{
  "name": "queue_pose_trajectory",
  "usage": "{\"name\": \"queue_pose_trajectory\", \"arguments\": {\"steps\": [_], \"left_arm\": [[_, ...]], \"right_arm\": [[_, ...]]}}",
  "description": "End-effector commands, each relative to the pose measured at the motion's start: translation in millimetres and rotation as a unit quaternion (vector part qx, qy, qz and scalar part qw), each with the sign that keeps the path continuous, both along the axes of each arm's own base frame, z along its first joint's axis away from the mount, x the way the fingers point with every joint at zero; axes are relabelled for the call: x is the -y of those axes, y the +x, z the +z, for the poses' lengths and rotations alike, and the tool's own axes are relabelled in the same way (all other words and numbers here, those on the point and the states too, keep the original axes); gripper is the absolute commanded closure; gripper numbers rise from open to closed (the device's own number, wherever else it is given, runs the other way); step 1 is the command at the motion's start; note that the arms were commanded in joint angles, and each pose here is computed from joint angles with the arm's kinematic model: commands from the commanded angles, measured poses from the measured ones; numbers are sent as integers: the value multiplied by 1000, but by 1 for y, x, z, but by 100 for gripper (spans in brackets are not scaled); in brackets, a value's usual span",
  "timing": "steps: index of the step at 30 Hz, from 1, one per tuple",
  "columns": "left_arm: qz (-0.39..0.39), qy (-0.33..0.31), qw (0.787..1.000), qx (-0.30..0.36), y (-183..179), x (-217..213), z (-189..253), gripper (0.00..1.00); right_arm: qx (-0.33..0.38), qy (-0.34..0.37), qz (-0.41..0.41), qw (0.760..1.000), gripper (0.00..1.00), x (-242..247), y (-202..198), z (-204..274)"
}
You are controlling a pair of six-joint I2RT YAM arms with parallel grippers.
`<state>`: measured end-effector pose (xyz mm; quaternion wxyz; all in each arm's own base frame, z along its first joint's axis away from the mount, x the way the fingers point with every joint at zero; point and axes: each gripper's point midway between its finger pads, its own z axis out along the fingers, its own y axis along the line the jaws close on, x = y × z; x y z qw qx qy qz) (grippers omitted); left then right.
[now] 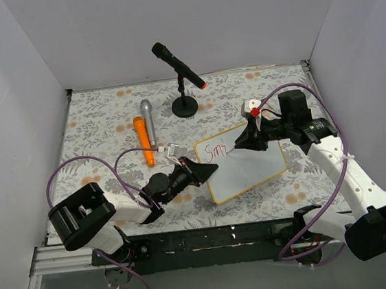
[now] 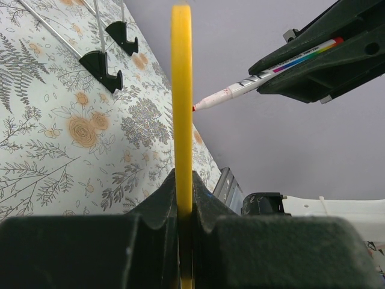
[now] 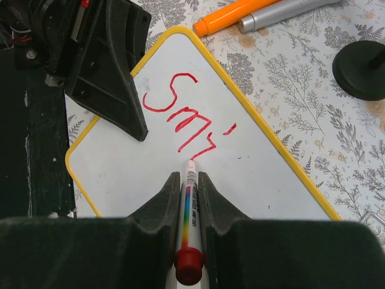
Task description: Write a sentence on the whiteboard
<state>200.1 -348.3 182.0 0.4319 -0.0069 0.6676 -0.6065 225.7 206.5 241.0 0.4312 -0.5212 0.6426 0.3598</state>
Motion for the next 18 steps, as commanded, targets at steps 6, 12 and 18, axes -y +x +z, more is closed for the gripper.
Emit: {"name": "queue_pose_trajectory", "arguments": {"steps": [6, 12, 18], "left_arm": [[-12, -235, 960, 150, -25, -29, 144, 100], [-12, -233, 961, 148, -25, -29, 142, 100], [-14, -234, 961, 149, -25, -29, 142, 100]], "right_arm": [[36, -13, -28, 999, 99, 6, 14, 14], [63, 4, -33, 997, 99, 2, 24, 44], [76, 8, -42, 996, 99, 1, 33, 52]]}}
